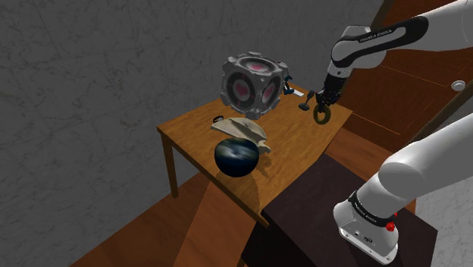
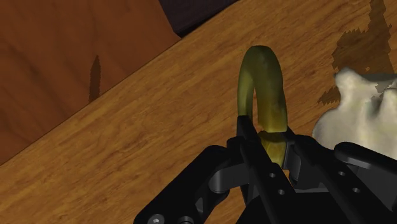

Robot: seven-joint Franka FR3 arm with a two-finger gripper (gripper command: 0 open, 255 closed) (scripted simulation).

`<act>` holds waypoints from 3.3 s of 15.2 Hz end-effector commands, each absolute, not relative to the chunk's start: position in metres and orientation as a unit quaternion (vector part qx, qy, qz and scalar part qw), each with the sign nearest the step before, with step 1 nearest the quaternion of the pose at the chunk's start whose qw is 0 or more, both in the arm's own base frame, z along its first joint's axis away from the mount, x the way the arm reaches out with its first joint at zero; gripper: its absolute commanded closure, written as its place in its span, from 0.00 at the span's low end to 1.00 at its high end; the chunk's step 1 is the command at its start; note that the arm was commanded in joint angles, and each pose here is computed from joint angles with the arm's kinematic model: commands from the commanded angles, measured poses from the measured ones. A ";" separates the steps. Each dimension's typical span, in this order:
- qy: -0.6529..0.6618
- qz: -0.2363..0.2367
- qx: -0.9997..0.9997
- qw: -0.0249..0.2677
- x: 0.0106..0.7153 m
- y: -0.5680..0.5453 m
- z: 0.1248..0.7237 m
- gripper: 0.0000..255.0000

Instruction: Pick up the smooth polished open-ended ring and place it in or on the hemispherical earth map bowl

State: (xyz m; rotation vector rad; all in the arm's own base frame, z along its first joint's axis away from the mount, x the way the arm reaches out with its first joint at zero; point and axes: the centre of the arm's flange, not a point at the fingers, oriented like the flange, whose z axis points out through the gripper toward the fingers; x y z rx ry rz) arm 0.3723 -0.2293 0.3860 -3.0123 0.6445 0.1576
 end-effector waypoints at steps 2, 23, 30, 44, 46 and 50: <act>0.209 0.051 -0.976 0.029 0.373 -0.230 0.402 1.00; 0.209 0.051 -0.976 0.029 0.426 0.015 0.425 1.00; 0.209 0.051 -0.976 0.029 0.445 0.105 0.431 1.00; 0.203 0.046 -0.978 0.013 0.439 0.176 0.473 0.00; 0.203 0.045 -0.978 0.012 0.437 0.178 0.472 0.00; 0.203 0.045 -0.978 0.012 0.435 0.179 0.451 0.00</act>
